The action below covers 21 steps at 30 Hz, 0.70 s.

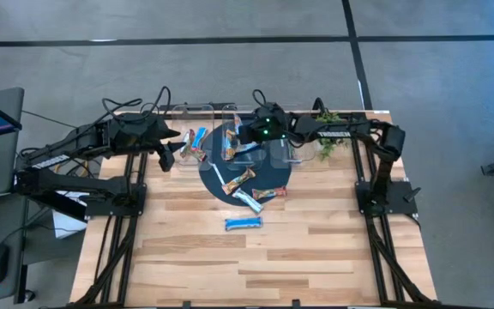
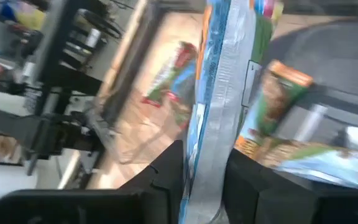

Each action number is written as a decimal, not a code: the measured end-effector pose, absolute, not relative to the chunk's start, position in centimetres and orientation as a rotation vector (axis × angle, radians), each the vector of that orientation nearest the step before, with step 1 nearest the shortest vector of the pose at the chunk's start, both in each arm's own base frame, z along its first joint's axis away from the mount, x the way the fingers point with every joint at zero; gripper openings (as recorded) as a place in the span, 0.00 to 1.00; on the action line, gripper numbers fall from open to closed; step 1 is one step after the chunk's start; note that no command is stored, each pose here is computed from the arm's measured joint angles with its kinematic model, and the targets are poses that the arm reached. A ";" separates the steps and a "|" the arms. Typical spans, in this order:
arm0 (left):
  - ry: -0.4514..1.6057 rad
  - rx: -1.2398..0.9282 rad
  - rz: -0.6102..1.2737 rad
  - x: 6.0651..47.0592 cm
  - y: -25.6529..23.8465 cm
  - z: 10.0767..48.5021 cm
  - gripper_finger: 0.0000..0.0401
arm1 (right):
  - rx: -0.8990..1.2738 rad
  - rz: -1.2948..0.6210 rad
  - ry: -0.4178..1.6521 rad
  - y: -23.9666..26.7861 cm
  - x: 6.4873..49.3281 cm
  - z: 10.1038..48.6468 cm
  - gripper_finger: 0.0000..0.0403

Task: Pick and place Granola Bars by type
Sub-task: Put the yellow granola bar into the middle transparent bin, then put the blue granola bar into the right transparent bin

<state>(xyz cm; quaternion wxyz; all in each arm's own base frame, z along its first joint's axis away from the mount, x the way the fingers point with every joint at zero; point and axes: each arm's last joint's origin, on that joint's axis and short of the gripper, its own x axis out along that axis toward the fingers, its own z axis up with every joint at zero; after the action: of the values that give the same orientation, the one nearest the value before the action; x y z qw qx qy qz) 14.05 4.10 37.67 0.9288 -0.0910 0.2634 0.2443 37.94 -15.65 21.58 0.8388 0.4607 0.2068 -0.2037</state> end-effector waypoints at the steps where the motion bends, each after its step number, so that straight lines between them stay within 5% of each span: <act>1: 0.539 -0.186 0.501 14.0 4.1 37.7 0.45 | 0.978 -0.439 0.450 -15.7 37.8 21.5 0.24; 12: 0.520 -0.198 0.505 14.1 4.1 37.8 0.45 | 0.920 -0.376 0.417 -15.4 38.1 22.1 0.49; 21: 0.519 -0.250 0.443 14.2 3.9 37.8 0.45 | 0.726 -0.272 0.343 -13.6 37.3 26.3 0.54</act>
<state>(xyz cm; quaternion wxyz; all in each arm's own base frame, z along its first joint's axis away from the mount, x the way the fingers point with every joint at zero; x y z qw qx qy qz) 14.20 3.93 37.78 0.9347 -0.1224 0.2541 0.2164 37.27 -13.62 26.28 0.9115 0.3522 0.1666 -0.1317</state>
